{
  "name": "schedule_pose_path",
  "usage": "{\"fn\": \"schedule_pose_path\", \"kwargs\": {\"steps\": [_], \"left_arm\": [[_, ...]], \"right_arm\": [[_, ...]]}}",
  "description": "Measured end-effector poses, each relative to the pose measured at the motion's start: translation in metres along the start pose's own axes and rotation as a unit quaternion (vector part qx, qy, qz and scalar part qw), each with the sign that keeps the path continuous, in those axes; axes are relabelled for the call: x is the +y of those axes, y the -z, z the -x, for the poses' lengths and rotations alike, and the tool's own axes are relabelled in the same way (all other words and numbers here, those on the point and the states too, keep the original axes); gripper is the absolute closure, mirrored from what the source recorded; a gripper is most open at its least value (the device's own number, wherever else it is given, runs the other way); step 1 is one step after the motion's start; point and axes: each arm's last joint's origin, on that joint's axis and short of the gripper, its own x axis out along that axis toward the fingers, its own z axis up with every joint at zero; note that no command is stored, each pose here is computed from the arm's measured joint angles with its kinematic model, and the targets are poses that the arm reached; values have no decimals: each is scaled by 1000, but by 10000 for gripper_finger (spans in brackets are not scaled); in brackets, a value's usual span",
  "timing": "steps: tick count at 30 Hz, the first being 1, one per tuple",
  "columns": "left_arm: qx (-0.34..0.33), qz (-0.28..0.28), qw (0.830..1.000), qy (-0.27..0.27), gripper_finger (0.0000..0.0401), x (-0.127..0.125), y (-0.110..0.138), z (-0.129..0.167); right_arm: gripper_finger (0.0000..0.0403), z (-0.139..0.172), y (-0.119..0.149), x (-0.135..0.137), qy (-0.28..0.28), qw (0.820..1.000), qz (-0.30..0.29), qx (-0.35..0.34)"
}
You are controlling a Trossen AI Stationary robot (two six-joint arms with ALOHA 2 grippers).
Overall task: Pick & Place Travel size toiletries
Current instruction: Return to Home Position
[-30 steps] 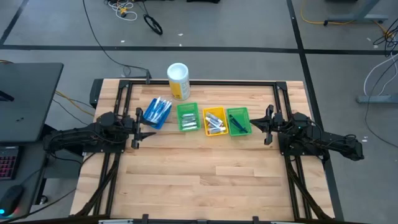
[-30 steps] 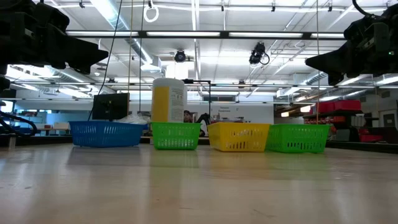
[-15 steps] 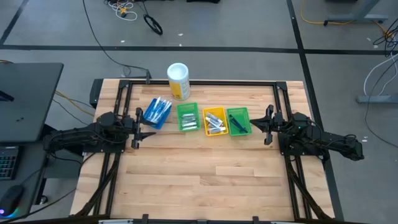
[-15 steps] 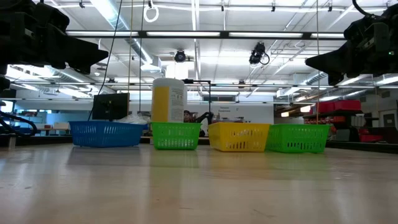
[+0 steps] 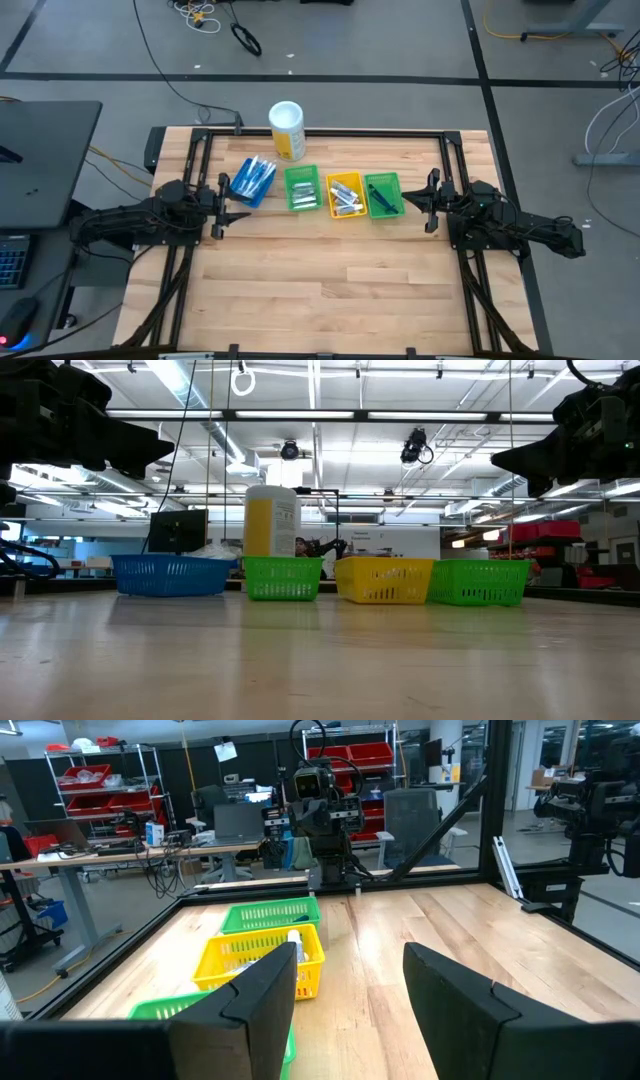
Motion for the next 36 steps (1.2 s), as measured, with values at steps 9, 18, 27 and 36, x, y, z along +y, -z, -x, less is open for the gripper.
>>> {"fn": "schedule_pose_path", "kwargs": {"steps": [9, 18, 27, 36], "left_arm": [[0, 0, 1000, 0, 207, 0, 0, 0], [0, 0, 1000, 0, 208, 0, 0, 0], [0, 0, 1000, 0, 208, 0, 0, 0], [0, 0, 1000, 0, 208, 0, 0, 0]], "right_arm": [[401, 0, 0, 0, 0, 1000, 0, 0], [401, 0, 0, 0, 0, 1000, 0, 0], [401, 0, 0, 0, 0, 1000, 0, 0], [401, 0, 0, 0, 0, 1000, 0, 0]]}}
